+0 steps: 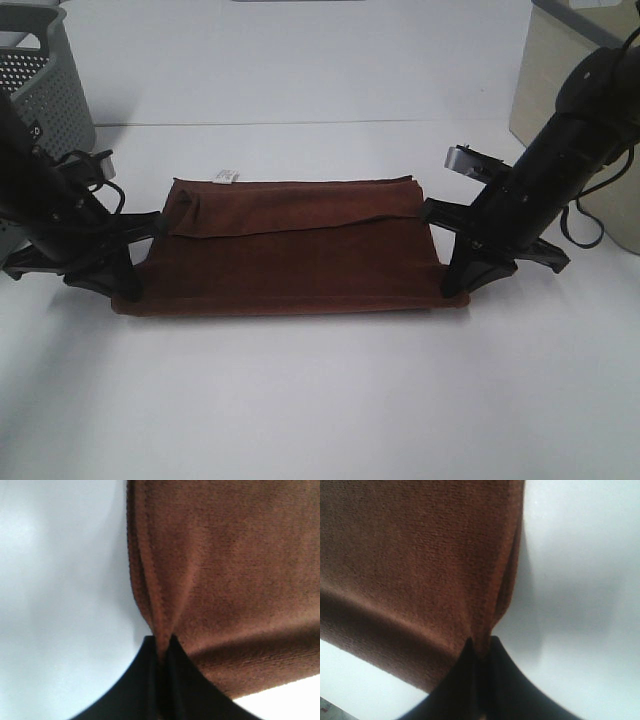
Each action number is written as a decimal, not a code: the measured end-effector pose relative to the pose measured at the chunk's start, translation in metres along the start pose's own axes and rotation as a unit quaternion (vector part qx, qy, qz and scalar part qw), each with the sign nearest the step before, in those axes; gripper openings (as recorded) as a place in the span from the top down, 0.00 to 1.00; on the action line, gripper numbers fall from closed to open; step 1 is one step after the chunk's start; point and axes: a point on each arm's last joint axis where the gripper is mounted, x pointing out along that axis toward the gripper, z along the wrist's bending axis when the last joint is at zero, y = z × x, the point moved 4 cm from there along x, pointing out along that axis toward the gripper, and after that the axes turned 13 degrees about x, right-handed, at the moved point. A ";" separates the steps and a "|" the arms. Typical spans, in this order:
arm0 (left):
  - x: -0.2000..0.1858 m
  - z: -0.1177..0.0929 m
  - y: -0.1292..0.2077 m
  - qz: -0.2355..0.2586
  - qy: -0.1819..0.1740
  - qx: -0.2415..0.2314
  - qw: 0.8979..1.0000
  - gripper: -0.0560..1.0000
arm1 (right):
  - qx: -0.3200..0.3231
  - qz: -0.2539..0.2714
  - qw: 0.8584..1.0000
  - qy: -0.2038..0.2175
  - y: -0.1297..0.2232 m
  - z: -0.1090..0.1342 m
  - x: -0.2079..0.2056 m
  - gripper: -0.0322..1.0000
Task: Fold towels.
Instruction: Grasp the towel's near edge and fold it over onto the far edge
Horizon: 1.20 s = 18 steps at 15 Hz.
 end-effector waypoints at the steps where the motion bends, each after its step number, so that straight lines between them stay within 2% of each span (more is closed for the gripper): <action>1: -0.001 0.000 -0.002 -0.007 -0.002 0.000 1.000 0.94 | -0.001 -0.002 1.000 -0.001 -0.001 0.001 -0.001 0.97; 3: -0.007 -0.001 -0.011 -0.031 -0.005 0.003 1.000 0.94 | -0.012 -0.019 1.000 -0.007 -0.009 0.009 -0.010 0.97; 9: -0.042 -0.012 -0.075 -0.138 -0.006 0.022 0.990 0.94 | -0.065 -0.114 0.991 -0.035 -0.062 0.049 -0.054 0.97; 12: -0.037 0.003 -0.104 -0.160 -0.007 -0.002 0.987 0.94 | -0.075 -0.131 0.988 -0.039 -0.092 0.056 -0.051 0.97; 15: -0.010 0.015 -0.129 -0.168 -0.010 -0.008 0.986 0.94 | -0.078 -0.139 0.987 -0.036 -0.118 0.054 -0.034 0.97; 18: 0.006 0.019 -0.133 -0.162 -0.003 -0.020 0.987 0.93 | -0.075 -0.139 0.987 -0.031 -0.127 0.049 -0.023 0.97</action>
